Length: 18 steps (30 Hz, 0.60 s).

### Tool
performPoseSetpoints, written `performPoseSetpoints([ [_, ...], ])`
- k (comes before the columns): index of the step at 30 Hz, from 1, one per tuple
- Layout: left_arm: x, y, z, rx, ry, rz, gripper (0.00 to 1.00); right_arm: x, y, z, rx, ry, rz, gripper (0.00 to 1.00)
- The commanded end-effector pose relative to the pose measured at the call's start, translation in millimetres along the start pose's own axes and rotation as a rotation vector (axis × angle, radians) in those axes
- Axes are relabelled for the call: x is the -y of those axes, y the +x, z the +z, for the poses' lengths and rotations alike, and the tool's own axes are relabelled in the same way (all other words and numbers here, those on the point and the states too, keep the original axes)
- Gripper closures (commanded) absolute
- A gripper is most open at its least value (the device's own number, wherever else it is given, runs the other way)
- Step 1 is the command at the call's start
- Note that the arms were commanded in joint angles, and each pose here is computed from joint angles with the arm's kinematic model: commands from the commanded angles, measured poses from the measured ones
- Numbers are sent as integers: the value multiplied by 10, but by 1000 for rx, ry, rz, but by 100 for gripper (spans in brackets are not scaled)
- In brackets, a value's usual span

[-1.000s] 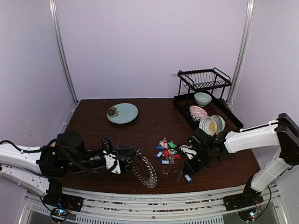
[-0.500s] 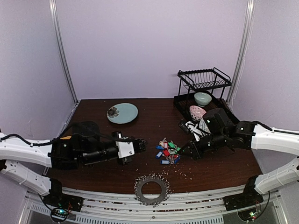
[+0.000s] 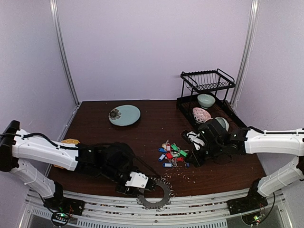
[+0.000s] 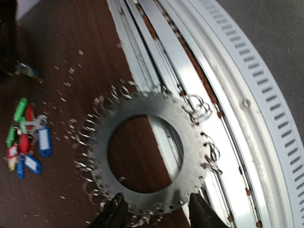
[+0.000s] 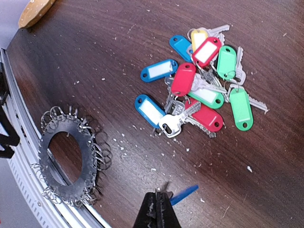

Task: Put the keys on the keyring

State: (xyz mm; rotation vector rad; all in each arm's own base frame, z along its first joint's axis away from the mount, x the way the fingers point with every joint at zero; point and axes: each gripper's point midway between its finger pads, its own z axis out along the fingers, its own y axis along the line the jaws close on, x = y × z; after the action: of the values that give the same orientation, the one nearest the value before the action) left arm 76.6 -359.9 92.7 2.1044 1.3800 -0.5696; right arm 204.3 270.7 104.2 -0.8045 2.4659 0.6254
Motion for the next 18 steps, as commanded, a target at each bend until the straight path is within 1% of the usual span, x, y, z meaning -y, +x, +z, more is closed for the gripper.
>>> performPoseSetpoints([
  [1, 167, 141, 156, -61, 141, 105, 52, 90, 100, -5, 22, 25, 32, 100],
  [3, 232, 175, 265, -60, 187, 126, 50, 79, 150, 9, 19, 10, 35, 100],
  [6, 424, 40, 335, 6, 292, 166, 48, 105, 234, 23, 2, 15, 29, 100],
  [7, 492, 25, 365, 8, 311, 192, 48, 112, 252, 21, -2, 18, 23, 100],
  [8, 546, 48, 415, -11, 315, 212, 48, 112, 264, 21, -4, 17, 18, 100],
  [10, 565, 124, 504, -38, 316, 208, 48, 92, 271, 24, 0, 2, 10, 100],
  [12, 529, 105, 566, -31, 301, 188, 49, 80, 276, 35, 3, -7, 5, 100],
  [15, 501, 60, 610, -11, 290, 175, 55, 80, 276, 48, -1, -8, 1, 100],
  [18, 381, 103, 657, -39, 221, 172, 67, 75, 281, 53, -1, -12, -2, 100],
])
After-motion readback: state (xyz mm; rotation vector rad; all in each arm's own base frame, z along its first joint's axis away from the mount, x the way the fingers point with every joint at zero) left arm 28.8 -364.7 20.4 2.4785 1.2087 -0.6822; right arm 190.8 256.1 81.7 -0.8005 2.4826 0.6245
